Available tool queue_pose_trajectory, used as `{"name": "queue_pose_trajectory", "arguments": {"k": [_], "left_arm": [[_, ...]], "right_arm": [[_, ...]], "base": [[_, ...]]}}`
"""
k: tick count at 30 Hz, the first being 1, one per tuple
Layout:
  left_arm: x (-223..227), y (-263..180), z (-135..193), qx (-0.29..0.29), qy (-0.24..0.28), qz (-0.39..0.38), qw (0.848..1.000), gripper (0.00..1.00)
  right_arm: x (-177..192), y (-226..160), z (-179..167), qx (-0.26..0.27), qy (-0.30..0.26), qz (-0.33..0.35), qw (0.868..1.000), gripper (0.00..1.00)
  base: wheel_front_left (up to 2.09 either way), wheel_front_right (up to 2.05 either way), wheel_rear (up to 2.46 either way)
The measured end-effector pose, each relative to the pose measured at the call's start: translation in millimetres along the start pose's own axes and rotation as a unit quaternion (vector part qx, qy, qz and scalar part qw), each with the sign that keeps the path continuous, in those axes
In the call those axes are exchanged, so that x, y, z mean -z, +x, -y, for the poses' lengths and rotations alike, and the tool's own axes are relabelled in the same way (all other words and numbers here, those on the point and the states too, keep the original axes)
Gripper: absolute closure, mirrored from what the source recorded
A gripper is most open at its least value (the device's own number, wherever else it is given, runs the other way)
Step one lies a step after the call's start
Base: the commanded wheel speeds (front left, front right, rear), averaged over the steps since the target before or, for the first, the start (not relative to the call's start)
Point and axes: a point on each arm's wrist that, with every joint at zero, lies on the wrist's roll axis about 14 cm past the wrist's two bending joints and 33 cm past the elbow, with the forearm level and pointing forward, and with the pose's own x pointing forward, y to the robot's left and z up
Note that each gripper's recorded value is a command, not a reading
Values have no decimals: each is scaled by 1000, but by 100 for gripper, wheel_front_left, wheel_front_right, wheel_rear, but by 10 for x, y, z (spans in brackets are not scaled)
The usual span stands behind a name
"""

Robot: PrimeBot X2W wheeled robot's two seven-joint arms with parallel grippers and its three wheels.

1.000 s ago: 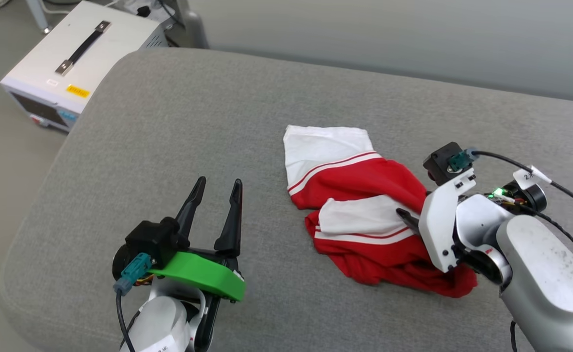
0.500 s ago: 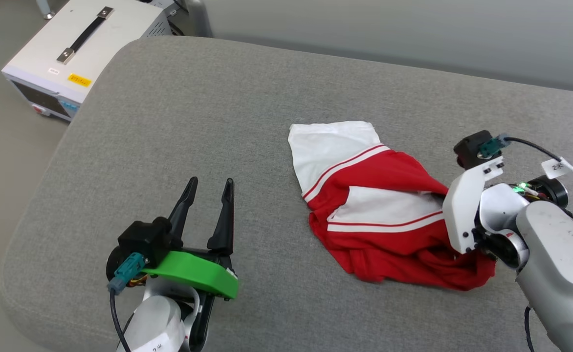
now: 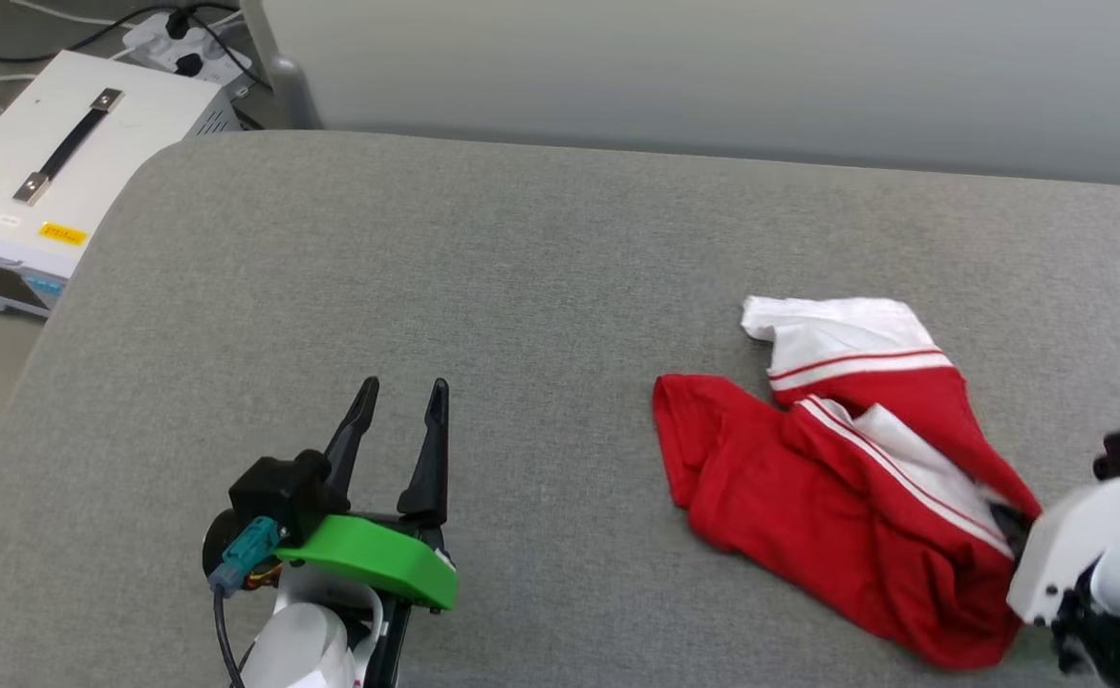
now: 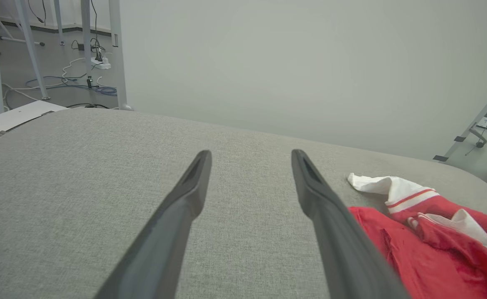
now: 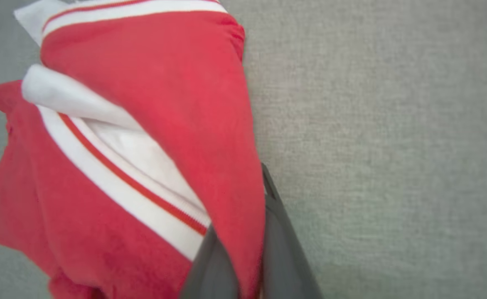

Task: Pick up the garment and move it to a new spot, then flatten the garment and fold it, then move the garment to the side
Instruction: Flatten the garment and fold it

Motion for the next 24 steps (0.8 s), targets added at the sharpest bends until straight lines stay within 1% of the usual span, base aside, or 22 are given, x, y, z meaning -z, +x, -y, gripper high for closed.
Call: {"name": "queue_pose_trajectory", "arguments": {"k": [3,5,6,7,8,9,10,13,15,18,21,23,24], "left_arm": [[26,3,61,9,-2,-3,1000,0],[27,5,107,16,-4,-3,1000,0],[33,3,119,18,-4,-4,1000,0],[43,-4,132,20,-4,-6,1000,0],[53,-10,140,21,-5,-7,1000,0],[59,-15,146,22,-5,-8,1000,0],[67,-23,150,23,-5,-10,1000,0],[72,-50,161,24,-6,-11,1000,0],[81,-83,159,23,-6,-12,1000,0],[98,-144,144,21,-4,-16,1000,0],[94,-198,131,19,-3,-16,1000,0],[81,-219,122,18,-2,-15,1000,0],[75,-227,117,18,-1,-14,1000,0]], "right_arm": [[373,-178,143,26,44,-17,999,100],[572,-285,147,34,66,-24,997,100],[627,-319,131,36,73,-25,996,95],[682,-353,101,36,79,-26,996,81],[718,-381,67,34,83,-25,996,64],[718,-398,42,33,86,-20,996,26],[683,-422,21,34,84,-5,996,0],[426,-497,-16,38,72,74,994,0],[110,-588,-39,39,57,152,986,0],[-197,-724,-93,39,30,230,972,0],[-390,-837,-166,35,8,278,960,0],[-428,-866,-215,32,-5,284,958,0],[-413,-863,-242,30,-11,278,960,0]], "base": [[0,0,0],[0,0,0],[0,0,0],[0,0,0],[0,0,0],[0,0,0],[0,0,0],[0,0,0],[0,0,0],[0,0,0],[0,0,0],[0,0,0],[0,0,0]]}}
